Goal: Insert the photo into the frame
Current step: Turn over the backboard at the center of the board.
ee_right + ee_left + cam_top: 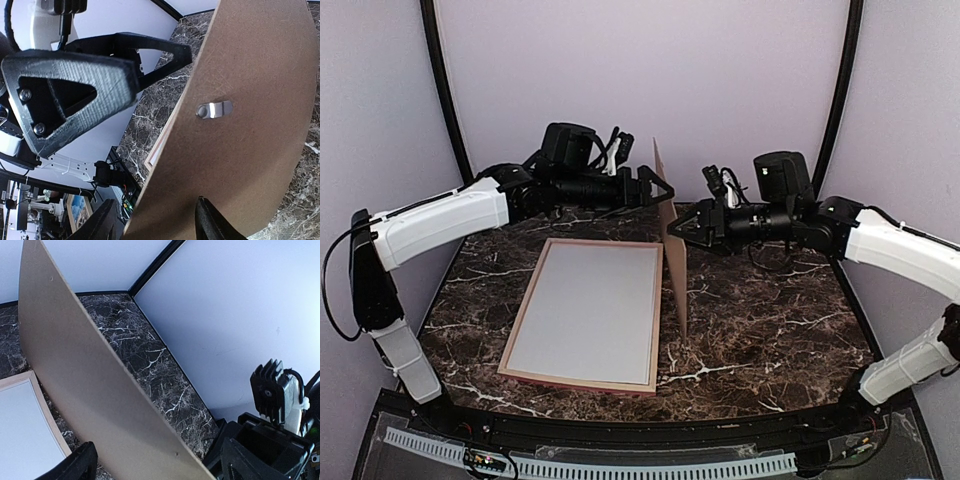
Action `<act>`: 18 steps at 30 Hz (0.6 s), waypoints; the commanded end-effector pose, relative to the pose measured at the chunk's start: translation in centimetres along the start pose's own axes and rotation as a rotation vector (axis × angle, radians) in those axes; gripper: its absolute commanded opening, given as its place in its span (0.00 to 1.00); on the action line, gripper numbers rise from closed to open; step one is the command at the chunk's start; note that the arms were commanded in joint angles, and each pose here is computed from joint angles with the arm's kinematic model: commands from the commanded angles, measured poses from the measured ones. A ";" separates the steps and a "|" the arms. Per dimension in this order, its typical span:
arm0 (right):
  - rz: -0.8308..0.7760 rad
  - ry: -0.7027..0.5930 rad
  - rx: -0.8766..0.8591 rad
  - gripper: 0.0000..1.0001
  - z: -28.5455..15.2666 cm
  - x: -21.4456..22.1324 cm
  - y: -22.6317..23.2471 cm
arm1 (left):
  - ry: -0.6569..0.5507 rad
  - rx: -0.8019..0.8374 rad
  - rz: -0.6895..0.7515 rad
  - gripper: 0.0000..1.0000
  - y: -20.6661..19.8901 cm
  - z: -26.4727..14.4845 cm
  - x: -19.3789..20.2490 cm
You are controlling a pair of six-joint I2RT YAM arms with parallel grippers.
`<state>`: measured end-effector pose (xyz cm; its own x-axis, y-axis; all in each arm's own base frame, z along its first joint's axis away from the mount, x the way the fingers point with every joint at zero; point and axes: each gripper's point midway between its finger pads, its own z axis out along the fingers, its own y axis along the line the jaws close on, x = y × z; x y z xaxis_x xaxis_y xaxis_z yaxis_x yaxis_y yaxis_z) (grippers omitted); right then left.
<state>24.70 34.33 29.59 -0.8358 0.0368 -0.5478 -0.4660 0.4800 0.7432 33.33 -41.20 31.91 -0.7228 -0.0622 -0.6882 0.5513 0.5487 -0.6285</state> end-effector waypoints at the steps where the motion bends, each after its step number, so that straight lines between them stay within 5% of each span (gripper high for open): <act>1: -0.031 -0.031 -0.053 0.55 0.5 -1.1 2.1 | -0.009 0.018 -0.006 0.88 -0.4 0.0 -1.3; 18: -0.029 0.013 -0.090 0.57 2.2 0.3 1.9 | 0.043 -0.113 -0.048 0.80 3.3 1.4 -0.6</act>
<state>24.50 36.30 29.33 -0.8368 0.0149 -0.5473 -0.4839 0.4475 0.7521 36.15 -41.26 29.27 -0.7674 -0.0563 -0.6387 0.4786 0.6126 -0.6290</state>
